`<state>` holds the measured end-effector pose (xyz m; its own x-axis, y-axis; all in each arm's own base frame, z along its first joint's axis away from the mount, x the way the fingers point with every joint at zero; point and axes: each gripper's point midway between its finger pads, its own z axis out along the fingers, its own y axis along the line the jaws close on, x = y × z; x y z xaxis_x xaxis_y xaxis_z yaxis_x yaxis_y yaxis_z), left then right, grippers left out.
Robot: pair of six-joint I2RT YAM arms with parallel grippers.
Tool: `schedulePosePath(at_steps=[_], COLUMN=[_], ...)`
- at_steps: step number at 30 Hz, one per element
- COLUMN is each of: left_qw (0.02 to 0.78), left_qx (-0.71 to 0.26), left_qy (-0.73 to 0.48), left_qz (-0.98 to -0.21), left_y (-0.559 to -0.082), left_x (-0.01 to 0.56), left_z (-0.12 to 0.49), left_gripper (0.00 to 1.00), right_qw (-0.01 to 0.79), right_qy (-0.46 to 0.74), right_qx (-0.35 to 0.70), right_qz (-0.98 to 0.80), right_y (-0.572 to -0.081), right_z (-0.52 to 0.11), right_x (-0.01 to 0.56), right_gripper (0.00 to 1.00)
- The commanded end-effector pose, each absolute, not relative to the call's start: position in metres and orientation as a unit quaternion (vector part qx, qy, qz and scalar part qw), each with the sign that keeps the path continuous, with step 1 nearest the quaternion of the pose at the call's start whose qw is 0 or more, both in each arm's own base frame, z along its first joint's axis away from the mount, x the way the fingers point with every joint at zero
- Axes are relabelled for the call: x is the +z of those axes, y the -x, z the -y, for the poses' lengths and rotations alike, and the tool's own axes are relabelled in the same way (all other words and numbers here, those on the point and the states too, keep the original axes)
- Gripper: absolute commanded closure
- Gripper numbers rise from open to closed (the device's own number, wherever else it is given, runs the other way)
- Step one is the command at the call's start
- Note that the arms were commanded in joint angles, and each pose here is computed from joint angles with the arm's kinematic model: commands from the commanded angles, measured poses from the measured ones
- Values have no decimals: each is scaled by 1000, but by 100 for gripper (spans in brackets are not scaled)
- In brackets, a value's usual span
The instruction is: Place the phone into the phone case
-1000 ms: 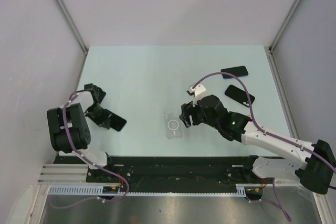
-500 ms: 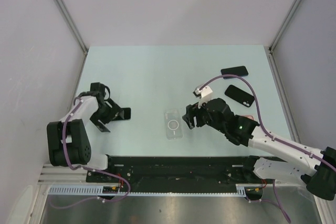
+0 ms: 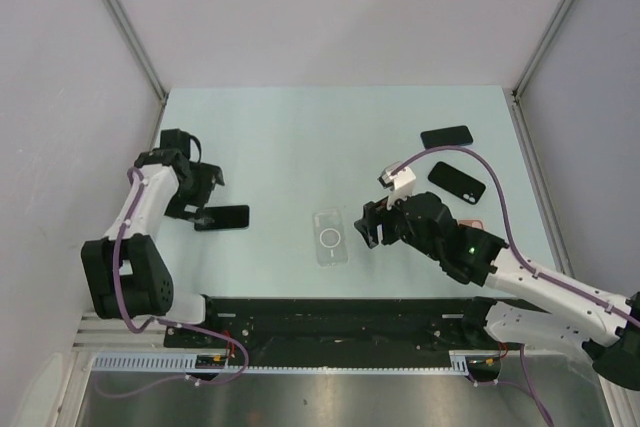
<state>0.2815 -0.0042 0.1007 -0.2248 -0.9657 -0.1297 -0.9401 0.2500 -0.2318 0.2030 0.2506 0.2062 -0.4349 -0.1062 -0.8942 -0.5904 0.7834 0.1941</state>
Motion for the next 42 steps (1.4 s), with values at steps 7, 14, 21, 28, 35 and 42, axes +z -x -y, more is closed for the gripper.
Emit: schedulePosePath(at_steps=[7, 14, 21, 28, 35, 42], left_qw=[79, 76, 76, 60, 61, 42], left_qx=[-37, 9, 27, 20, 37, 42], left_qy=[705, 717, 710, 717, 714, 711], left_qz=[-704, -693, -700, -695, -696, -701], left_y=[-313, -309, -310, -301, -295, -291], left_x=[93, 70, 50, 28, 17, 8], left_z=[3, -11, -19, -26, -32, -30], left_gripper=[0, 0, 0, 0, 0, 1], right_qw=[534, 550, 556, 560, 556, 563], right_qy=[180, 180, 176, 175, 171, 169], right_qx=[236, 235, 241, 227, 231, 234], right_qz=[-792, -781, -776, -778, -780, -775], right_y=[-205, -207, -206, -208, -206, -207], right_z=[-225, -222, -222, -216, -215, -215], right_x=[233, 240, 246, 244, 244, 249], right_gripper=[29, 29, 29, 29, 29, 29])
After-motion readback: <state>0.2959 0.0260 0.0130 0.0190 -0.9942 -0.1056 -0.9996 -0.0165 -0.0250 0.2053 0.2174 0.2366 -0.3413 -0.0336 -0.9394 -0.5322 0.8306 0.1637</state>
